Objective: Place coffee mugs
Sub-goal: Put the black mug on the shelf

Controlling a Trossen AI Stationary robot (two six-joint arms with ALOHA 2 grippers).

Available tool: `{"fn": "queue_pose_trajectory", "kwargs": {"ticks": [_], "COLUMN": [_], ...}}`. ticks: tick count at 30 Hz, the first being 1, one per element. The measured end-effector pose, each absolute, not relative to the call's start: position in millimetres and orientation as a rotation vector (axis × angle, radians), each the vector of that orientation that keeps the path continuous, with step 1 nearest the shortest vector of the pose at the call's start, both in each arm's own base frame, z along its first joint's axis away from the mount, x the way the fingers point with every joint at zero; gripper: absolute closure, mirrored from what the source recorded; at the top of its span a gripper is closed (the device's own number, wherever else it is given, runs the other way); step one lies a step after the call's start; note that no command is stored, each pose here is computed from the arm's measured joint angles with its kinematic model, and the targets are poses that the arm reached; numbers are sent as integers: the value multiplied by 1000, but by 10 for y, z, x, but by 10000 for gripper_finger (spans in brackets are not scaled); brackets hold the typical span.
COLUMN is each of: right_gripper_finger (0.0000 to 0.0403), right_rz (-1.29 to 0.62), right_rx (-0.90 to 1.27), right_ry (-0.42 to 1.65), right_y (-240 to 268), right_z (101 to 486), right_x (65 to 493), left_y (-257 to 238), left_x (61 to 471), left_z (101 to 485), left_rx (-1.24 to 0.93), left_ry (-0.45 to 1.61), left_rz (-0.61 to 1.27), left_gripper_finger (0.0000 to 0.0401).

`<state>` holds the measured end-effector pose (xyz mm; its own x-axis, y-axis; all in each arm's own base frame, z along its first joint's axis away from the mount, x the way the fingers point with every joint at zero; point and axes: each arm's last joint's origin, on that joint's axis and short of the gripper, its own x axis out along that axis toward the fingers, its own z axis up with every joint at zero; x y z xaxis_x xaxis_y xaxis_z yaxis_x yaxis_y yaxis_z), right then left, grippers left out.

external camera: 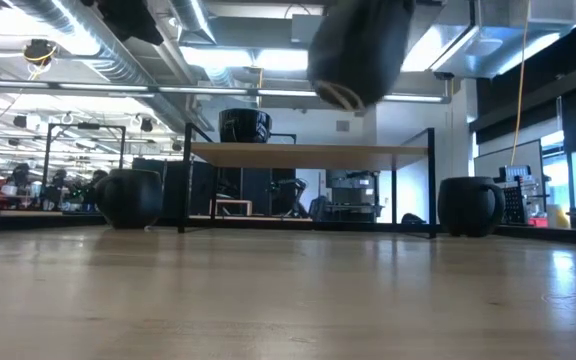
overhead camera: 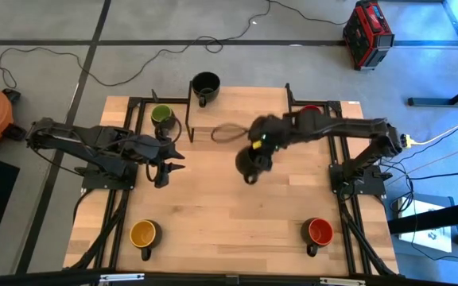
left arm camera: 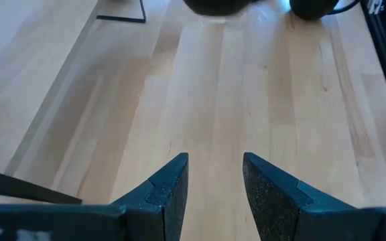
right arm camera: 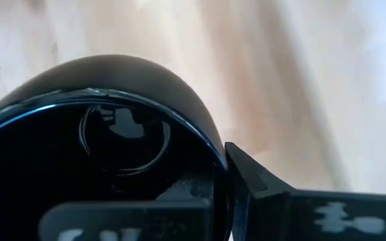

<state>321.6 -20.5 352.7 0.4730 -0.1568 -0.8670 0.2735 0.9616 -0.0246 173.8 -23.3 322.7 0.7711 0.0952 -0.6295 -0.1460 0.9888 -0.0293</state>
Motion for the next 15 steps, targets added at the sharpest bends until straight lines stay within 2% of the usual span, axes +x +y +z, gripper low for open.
{"fn": "queue_pose_trajectory", "kwargs": {"ticks": [4, 7, 15], "right_gripper_finger": [401, 401, 402], "right_rz": [-361, -414, -506], "right_rx": [109, 49, -10], "right_ry": [941, 936, 928], "right_y": [-450, -627, -1237], "right_z": [3800, 3933, 4066], "right_x": [3249, 3250, 3406], "left_y": [-210, -175, -87], "left_x": [1662, 1587, 1471], "left_z": [3281, 3333, 3402], "left_rx": [-82, -97, -117], "left_ry": [640, 602, 549], "left_rz": [148, 167, 222], "left_gripper_finger": [264, 264, 264]}}
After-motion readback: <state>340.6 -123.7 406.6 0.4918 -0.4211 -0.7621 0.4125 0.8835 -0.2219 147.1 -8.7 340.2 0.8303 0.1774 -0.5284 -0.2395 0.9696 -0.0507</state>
